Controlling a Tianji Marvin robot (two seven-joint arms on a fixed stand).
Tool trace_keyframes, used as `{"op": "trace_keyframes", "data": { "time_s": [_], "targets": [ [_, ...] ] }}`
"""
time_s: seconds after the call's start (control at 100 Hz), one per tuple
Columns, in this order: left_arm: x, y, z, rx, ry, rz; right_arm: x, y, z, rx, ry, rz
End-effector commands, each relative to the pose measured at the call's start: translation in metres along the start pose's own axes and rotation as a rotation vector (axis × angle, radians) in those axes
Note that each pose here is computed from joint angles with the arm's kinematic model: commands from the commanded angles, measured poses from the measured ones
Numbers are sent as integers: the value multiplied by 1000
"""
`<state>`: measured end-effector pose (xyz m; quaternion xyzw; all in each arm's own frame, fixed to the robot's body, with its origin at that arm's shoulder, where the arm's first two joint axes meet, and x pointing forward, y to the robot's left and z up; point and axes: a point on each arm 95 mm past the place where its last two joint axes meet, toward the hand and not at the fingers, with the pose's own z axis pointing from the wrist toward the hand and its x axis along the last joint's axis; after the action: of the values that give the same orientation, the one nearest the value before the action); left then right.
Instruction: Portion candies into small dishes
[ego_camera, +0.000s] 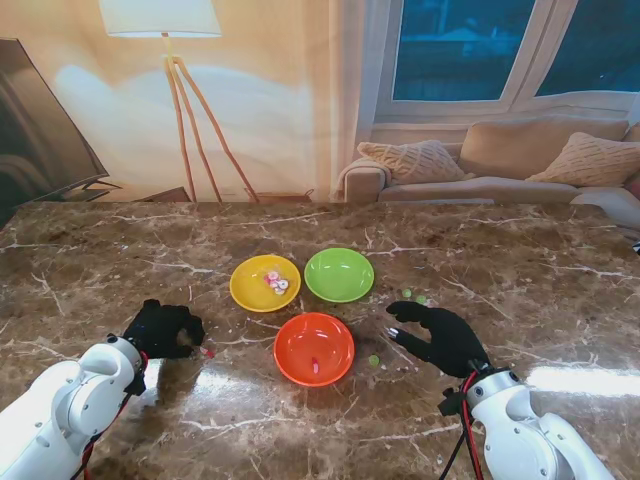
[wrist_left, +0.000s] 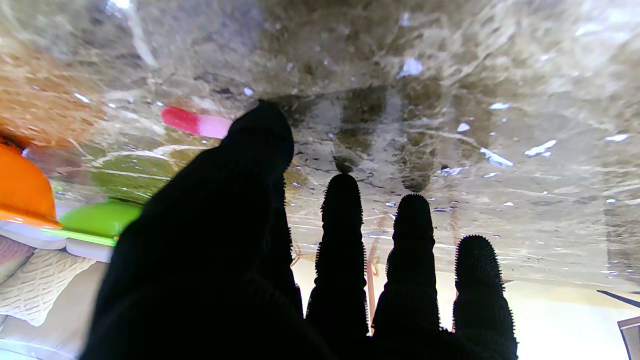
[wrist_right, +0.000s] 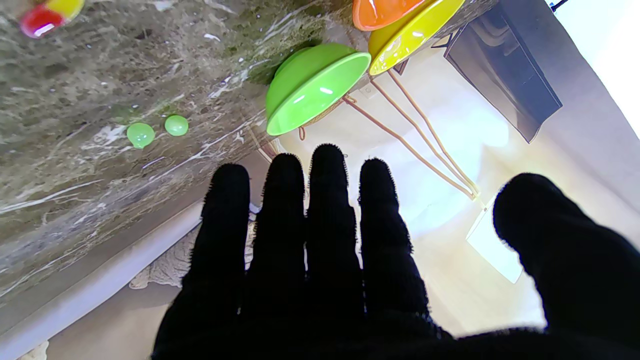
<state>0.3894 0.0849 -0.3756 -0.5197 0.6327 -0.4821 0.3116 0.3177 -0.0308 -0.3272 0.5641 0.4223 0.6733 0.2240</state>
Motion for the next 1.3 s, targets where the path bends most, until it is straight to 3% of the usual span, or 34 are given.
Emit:
{"op": "trace_keyframes", "data": {
  "time_s": [0.0,0.51,1.29],
  "targets": [
    [0,26,-4,-66,-4,-13,-1,-3,-2,20,-10,2],
    [12,20,-6,-34,48,-34,-1,-4,-2,21,-10,8],
    [8,36,-4,-64,57,-26,-1,-4,-2,22,-12,7]
  ]
}}
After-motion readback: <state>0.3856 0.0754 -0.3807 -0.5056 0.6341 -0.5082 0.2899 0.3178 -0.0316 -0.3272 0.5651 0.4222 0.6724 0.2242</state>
